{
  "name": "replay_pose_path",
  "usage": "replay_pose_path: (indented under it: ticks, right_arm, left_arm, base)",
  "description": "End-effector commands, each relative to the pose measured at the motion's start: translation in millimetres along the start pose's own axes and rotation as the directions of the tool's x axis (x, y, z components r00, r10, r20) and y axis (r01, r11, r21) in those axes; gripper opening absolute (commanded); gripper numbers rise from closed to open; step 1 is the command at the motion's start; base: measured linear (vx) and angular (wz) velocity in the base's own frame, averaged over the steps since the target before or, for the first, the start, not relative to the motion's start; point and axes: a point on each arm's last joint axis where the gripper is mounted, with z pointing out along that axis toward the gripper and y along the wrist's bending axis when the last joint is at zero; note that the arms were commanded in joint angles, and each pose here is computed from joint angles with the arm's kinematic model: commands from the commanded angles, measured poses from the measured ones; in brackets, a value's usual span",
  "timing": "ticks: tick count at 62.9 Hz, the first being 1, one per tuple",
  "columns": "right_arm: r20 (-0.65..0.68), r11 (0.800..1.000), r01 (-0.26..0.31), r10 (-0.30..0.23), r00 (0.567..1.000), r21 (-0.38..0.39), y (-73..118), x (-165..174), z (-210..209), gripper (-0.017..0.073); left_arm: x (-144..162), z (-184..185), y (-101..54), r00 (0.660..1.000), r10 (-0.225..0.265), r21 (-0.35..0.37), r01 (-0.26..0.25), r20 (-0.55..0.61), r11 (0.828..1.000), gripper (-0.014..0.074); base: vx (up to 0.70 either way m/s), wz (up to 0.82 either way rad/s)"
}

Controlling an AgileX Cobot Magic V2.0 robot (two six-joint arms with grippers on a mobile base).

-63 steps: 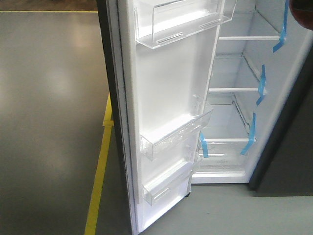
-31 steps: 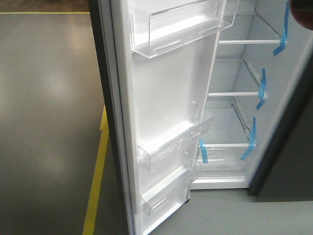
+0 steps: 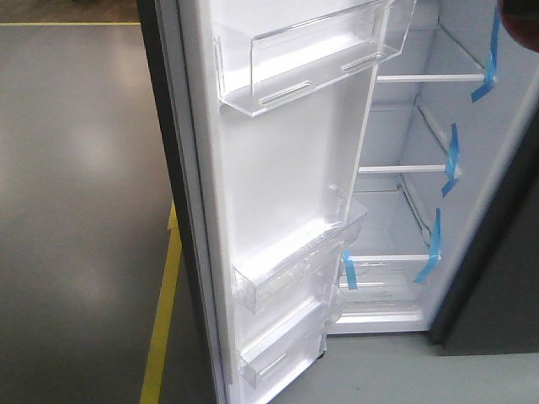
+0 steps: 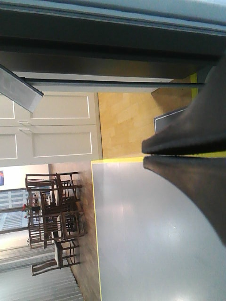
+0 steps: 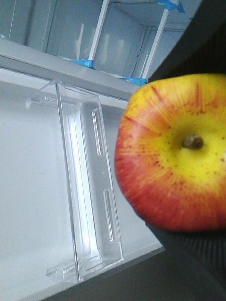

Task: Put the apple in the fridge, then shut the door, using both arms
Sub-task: 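Position the base close to the open refrigerator door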

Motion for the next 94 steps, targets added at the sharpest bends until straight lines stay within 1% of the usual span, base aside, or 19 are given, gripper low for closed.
replay_pose_path:
  ticks: [1, 94]
  right_arm:
    - [0.119, 1.000, 0.011, -0.013, 0.993, 0.021, 3.0, -14.4, -13.5, -0.0009]
    - [0.119, 1.000, 0.011, -0.013, 0.993, 0.021, 3.0, -14.4, -13.5, -0.0009]
  left_arm:
    - [1.7, -0.1, -1.9, 0.998, -0.009, 0.023, 0.008, 0.062, 1.000, -0.0007]
    - [1.7, -0.1, -1.9, 0.998, -0.009, 0.023, 0.008, 0.062, 1.000, -0.0007]
  base:
    - [0.06, -0.01]
    - [0.05, 0.00]
